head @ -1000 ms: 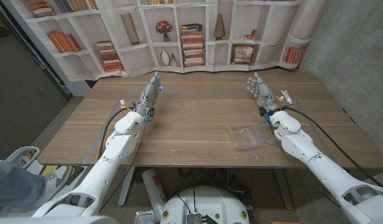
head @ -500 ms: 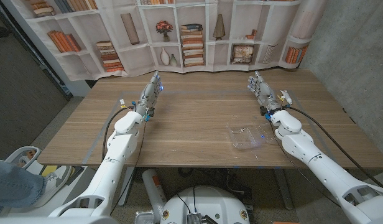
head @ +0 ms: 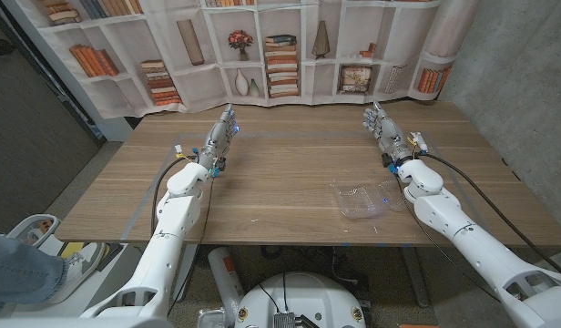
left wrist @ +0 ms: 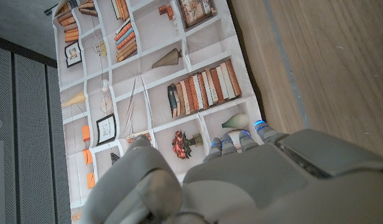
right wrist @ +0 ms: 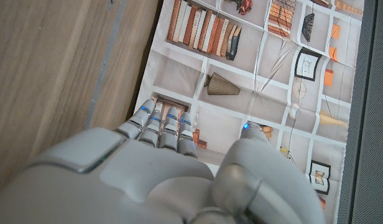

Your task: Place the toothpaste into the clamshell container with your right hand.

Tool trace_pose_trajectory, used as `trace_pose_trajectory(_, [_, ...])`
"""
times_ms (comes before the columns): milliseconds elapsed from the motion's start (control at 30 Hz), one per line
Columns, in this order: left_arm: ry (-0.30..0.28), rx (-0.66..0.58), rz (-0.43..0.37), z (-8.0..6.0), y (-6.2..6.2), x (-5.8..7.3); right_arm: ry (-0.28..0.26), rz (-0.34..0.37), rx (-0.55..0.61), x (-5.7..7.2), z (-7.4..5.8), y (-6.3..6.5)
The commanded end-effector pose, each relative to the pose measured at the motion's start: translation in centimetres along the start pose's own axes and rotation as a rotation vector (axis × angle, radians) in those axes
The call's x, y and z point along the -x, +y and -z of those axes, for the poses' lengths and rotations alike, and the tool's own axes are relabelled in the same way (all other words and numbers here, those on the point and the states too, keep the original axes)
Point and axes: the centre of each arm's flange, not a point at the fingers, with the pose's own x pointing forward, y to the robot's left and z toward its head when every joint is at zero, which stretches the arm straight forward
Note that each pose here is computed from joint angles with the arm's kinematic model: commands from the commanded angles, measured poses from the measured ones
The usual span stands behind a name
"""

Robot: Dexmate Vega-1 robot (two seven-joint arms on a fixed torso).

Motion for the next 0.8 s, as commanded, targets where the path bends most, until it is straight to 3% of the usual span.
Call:
trace_pose_trajectory(33, [0.004,-0.010,0.010,-0.3,-0.1,-0.2,-0.013,0.022,0.037,0.2,-0.9,-0.5])
trace_pose_trajectory(800, [0.002,-0.025,0.027,-0.9,-0.2,0.1,-0.023,0.054,0.126,1.0,-2.7,-1.6])
